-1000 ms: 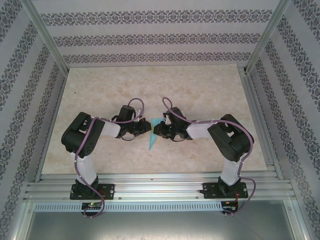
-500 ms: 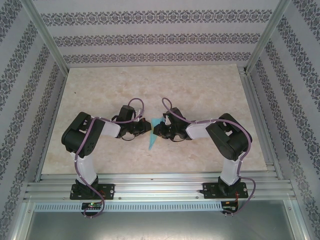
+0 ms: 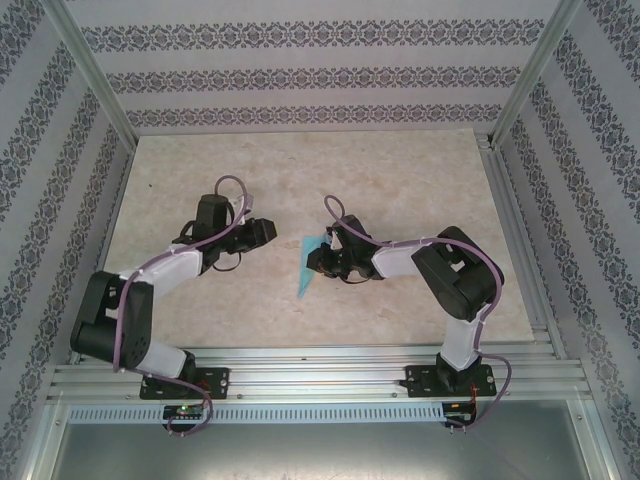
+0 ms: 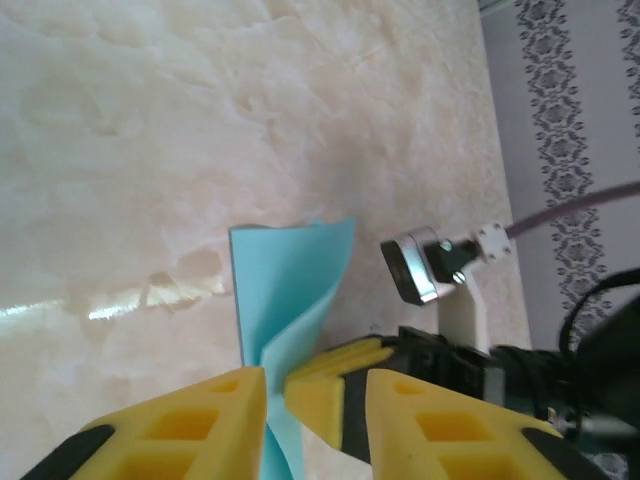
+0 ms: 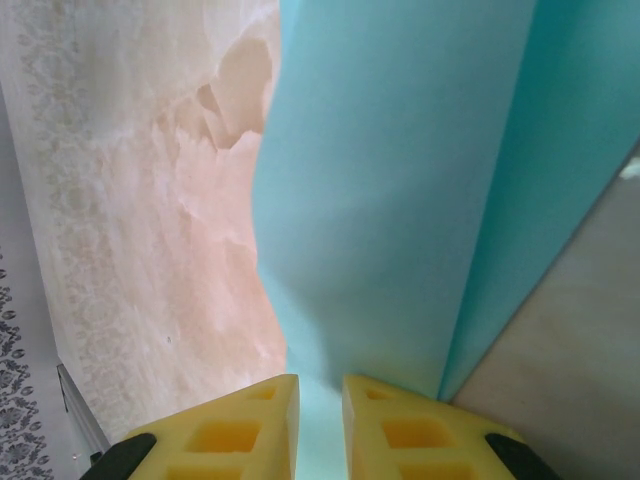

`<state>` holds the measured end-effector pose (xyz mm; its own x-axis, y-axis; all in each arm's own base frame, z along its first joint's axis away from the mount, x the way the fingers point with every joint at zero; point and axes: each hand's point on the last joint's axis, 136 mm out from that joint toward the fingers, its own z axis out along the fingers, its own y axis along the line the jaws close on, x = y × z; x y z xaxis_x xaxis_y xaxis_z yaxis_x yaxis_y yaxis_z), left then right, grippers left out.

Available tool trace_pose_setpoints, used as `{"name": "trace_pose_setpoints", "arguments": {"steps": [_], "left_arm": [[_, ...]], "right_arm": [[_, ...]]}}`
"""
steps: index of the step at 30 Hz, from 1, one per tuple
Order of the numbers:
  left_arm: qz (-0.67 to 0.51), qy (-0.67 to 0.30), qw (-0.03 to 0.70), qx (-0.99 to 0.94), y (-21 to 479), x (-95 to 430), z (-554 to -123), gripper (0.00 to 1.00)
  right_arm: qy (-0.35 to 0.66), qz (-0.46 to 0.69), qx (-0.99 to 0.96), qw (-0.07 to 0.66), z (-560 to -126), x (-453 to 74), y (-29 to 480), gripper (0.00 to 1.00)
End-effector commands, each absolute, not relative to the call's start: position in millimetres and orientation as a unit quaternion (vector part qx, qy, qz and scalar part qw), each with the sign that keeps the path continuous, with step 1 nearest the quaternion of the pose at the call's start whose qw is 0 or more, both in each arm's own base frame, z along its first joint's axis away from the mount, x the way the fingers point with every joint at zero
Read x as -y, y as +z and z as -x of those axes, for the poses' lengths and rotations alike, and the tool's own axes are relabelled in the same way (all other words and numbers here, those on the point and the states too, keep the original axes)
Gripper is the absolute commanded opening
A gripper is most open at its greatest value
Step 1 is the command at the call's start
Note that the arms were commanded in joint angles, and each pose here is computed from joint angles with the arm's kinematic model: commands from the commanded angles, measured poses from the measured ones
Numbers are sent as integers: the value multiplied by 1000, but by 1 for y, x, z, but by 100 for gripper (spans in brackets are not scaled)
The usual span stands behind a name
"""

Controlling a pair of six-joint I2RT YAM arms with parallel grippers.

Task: Fold a paper plane with a square sheet of paper (fold left side to right side)
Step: Fold the wing for the fifth time at the center of the table.

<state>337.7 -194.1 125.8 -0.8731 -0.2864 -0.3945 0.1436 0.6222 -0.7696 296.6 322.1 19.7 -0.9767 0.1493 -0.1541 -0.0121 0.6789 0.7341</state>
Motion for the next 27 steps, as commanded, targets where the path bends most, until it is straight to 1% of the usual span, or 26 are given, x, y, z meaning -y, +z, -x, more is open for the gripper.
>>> {"name": "trace_pose_setpoints", "arguments": {"steps": [1,4,10,13,21,27], "left_arm": [[40,-430,188,-882,95,197,-296,24],[22,-450,165,-877,93,217,-275,19],[-10,-470,143,-871,96,263,-248,13],[-10,-469,146,-871,95,272,-246,13],[-8,-456,112,-883,65,290,-241,12],[-4,-443,111,-890,55,292,-241,12]], "right_arm": [[376,-46,-922,84,-289,-315,2,19],[375,-47,-922,83,-289,-314,2,19],[375,-46,-922,83,-288,-314,2,19],[376,-45,-922,83,-289,-315,2,19],[376,-44,-922,81,-288,-315,2,19],[378,-43,-921,81,-289,-317,2,19]]}}
